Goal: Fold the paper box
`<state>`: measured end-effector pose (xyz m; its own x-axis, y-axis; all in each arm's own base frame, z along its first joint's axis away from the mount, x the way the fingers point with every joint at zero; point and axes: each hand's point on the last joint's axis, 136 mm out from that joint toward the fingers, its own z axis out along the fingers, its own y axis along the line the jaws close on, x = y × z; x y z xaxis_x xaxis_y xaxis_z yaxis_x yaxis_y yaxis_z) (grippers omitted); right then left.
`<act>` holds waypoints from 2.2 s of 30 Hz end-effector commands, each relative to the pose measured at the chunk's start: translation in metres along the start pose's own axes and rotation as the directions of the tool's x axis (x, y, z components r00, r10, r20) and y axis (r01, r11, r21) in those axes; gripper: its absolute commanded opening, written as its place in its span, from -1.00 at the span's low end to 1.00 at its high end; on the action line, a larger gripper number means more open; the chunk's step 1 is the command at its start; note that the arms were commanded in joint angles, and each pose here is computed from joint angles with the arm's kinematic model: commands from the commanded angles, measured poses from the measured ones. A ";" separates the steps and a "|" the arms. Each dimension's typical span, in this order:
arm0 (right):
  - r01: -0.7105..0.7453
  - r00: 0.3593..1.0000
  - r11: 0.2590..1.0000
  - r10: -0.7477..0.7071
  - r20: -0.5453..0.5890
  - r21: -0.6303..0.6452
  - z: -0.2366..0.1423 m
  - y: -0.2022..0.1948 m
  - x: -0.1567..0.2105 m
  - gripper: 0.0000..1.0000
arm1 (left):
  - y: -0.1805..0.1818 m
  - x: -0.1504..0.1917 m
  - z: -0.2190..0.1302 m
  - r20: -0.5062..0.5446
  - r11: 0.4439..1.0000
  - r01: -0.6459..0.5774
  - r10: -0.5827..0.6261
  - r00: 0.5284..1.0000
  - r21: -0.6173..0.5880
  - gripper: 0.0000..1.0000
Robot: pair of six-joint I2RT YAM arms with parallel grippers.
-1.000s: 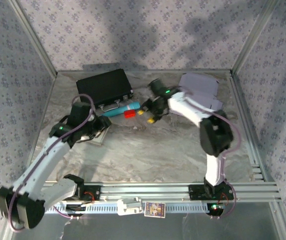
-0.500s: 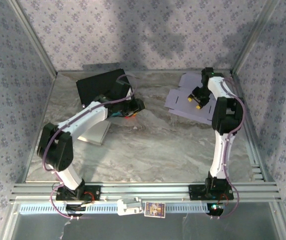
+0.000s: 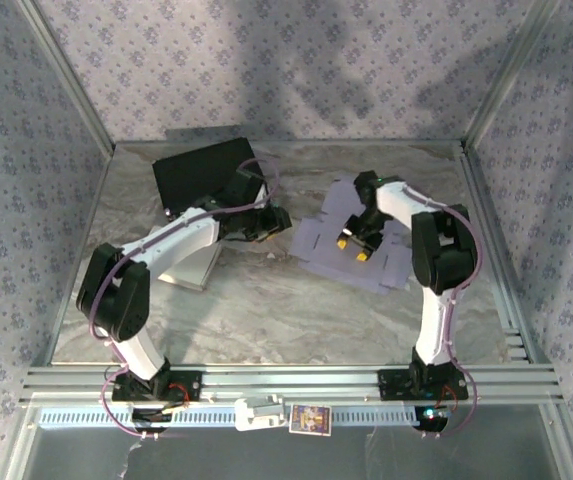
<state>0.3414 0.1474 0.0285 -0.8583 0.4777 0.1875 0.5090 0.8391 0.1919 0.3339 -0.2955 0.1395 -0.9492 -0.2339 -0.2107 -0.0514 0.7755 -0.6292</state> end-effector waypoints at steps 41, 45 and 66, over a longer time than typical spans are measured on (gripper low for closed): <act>0.043 0.978 0.935 0.033 0.205 -0.353 -0.043 -0.120 -0.075 0.13 | 0.029 0.013 0.107 -0.225 0.948 -0.190 0.133 0.965 -0.256 -0.30; 0.028 0.981 0.936 0.041 0.188 -0.352 -0.041 -0.121 -0.057 0.13 | 0.036 0.020 0.113 -0.249 0.941 -0.202 0.134 0.959 -0.273 -0.31; 0.062 0.958 0.907 0.062 0.278 -0.416 -0.067 -0.123 -0.032 0.09 | 0.050 0.031 0.122 -0.288 0.922 -0.241 0.153 0.945 -0.303 -0.36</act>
<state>0.3145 0.0177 0.0566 -0.8229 0.5652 -0.0579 0.4258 0.6809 0.5958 0.3492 -0.3414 0.0291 -0.9921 0.0350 -0.1204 0.0762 0.9310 -0.3569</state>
